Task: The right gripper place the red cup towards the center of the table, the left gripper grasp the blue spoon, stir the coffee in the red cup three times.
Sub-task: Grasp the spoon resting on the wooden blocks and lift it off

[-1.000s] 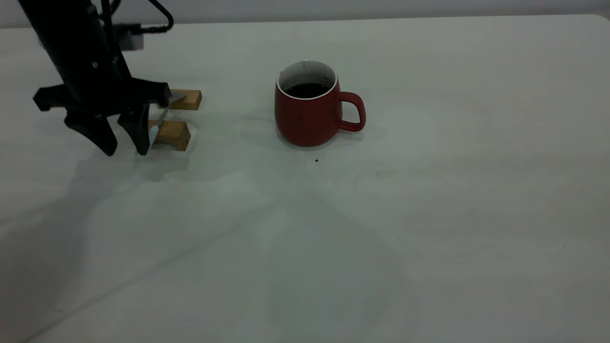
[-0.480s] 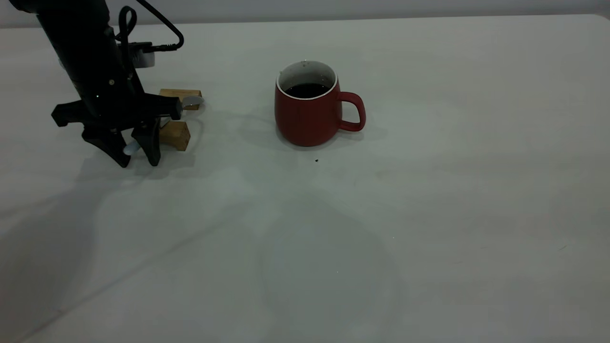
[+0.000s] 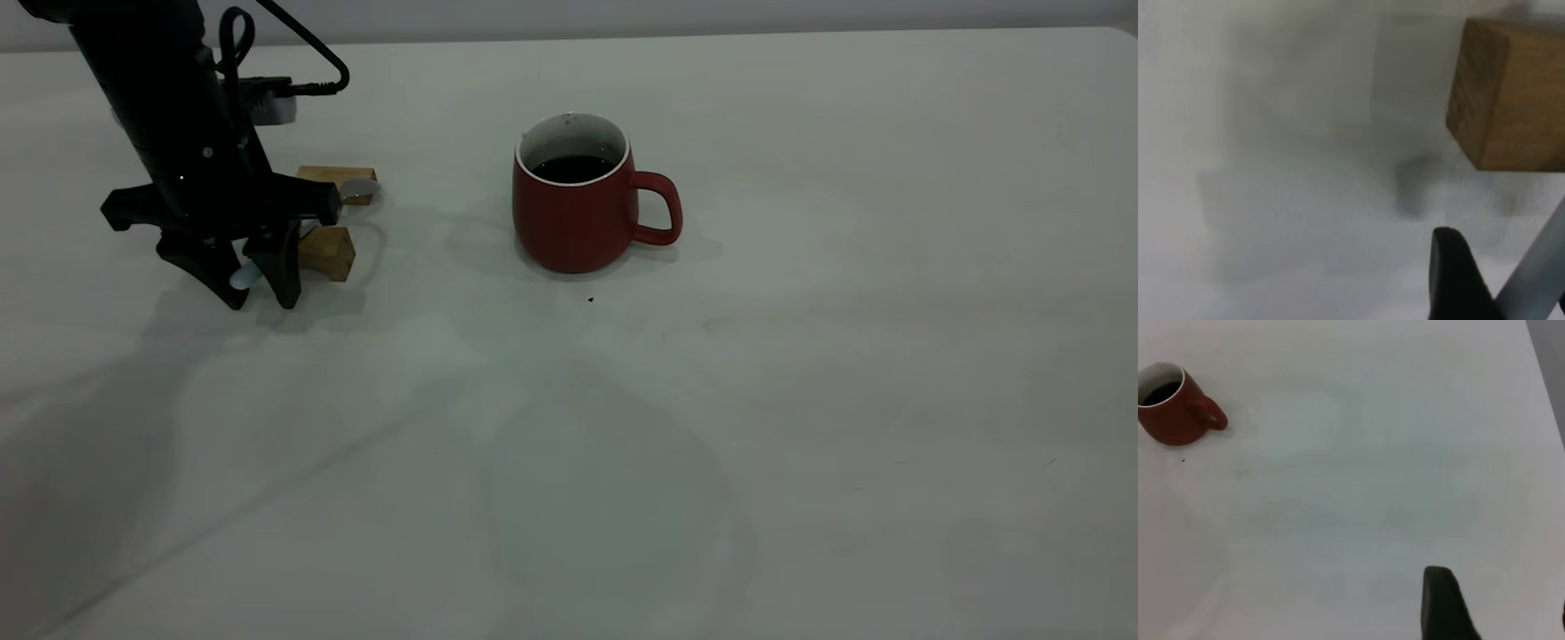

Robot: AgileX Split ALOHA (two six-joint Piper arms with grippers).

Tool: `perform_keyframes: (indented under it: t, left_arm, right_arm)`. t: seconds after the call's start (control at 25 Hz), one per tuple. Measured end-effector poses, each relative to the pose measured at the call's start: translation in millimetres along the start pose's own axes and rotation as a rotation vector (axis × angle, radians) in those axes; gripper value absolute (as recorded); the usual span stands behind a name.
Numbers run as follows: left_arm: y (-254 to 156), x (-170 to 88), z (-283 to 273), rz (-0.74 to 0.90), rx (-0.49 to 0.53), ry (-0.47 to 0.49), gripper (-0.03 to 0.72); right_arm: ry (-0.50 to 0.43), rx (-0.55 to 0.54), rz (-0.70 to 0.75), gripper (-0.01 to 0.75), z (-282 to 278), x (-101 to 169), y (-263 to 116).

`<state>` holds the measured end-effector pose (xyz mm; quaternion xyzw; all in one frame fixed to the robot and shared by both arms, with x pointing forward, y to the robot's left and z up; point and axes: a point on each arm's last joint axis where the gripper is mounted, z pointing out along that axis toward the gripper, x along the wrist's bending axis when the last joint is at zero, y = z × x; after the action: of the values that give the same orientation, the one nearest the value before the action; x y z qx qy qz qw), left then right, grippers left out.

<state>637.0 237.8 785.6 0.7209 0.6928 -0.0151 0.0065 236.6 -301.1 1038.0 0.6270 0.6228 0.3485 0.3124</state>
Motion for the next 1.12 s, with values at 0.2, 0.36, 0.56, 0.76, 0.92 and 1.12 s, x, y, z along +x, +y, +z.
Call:
perform_keyframes:
  t: [0.2,0.36,0.56,0.76,0.92,1.12]
  left_arm:
    - [2.4,-0.2,0.0,0.032,-0.026,-0.001,0.426]
    - [3.8,-0.3,-0.1,0.037,-0.042,-0.002,0.426]
    - [4.0,-0.3,-0.1,0.037,-0.044,-0.002,0.402]
    - [4.0,-0.3,-0.1,0.037,-0.044,-0.002,0.219]
    - [4.2,-0.4,-1.5,0.037,-0.046,-0.003,0.142]
    - [6.3,-2.6,-35.2,0.011,-0.034,-0.011,0.142]
  right_arm:
    - [0.0,0.0,0.0,0.46,0.0,0.0,0.0]
    - [0.0,0.0,0.0,0.46,0.0,0.0,0.0]
    - [0.0,0.0,0.0,0.46,0.0,0.0,0.0]
    - [0.0,0.0,0.0,0.46,0.0,0.0,0.0]
    - [0.0,0.0,0.0,0.46,0.0,0.0,0.0]
    - [0.0,0.0,0.0,0.46,0.0,0.0,0.0]
